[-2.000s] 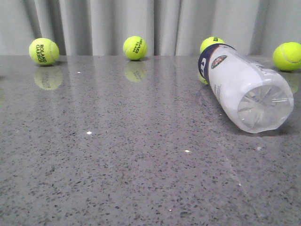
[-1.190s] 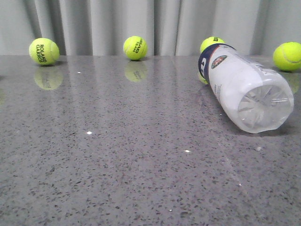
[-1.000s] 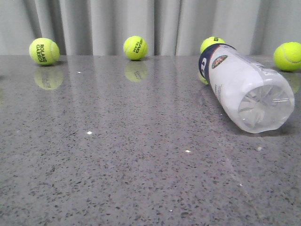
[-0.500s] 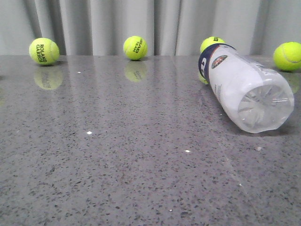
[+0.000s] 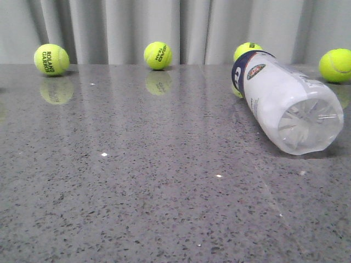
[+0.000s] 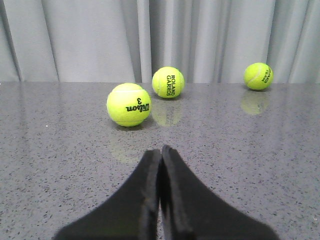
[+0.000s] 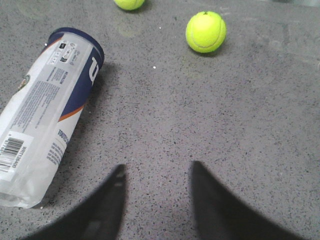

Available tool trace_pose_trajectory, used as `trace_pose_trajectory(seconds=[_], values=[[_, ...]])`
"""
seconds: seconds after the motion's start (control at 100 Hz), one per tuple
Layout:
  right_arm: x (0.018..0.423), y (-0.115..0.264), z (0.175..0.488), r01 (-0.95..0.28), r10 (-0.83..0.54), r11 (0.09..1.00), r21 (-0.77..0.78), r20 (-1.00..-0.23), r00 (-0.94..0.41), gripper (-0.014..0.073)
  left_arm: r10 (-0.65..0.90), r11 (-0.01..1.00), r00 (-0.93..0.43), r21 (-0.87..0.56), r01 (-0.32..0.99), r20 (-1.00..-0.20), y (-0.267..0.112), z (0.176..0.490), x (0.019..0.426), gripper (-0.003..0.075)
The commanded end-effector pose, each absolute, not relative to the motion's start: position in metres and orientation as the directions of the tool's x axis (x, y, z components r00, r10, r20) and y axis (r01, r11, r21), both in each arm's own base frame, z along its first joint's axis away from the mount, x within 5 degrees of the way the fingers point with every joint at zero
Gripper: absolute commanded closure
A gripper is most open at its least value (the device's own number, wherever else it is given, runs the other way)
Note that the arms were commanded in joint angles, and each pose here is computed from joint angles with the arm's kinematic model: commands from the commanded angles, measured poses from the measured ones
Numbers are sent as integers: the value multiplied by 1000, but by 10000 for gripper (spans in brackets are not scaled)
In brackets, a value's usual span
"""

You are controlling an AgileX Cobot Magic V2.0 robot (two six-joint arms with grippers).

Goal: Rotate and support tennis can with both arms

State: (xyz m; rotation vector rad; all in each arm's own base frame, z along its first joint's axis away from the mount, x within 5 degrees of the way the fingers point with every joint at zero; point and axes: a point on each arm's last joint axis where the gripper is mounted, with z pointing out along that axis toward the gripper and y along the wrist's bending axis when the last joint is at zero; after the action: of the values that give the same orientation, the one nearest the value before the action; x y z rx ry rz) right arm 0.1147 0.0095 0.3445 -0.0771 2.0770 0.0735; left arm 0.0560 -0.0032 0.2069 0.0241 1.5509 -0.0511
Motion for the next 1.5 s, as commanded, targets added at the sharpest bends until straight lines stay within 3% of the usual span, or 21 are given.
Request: trace_pose_trajectory(seconds=[0.0, 0.05, 0.19, 0.41, 0.76, 0.96, 1.49], values=[[123, 9, 359, -81, -23, 997, 13, -905, -426, 21, -37, 999, 79, -35, 37, -996, -2, 200, 55, 740], [125, 9, 358, -80, -23, 997, 13, -903, -430, -76, -37, 999, 79, -35, 37, -996, -2, 200, 55, 740], [127, 9, 360, -79, -22, 997, 11, -915, -404, -15, -37, 999, 79, -35, 37, -996, -2, 200, 55, 740], [127, 12, 369, -99, 4, 994, 43, -932, -363, -6, -37, 999, 79, -35, 37, -996, -2, 200, 55, 740], [180, 38, 396, -205, 23, 968, 147, -861, -507, -6, -37, 999, 79, -35, 37, -996, -2, 200, 55, 740], [223, 64, 401, -252, 0, 945, 207, -772, -635, -6, -37, 999, 79, -35, 37, -996, -2, 200, 55, 740], [317, 94, 377, -110, 81, 936, 334, -509, -857, -6, -37, 999, 79, -35, 37, -996, -2, 200, 55, 740]])
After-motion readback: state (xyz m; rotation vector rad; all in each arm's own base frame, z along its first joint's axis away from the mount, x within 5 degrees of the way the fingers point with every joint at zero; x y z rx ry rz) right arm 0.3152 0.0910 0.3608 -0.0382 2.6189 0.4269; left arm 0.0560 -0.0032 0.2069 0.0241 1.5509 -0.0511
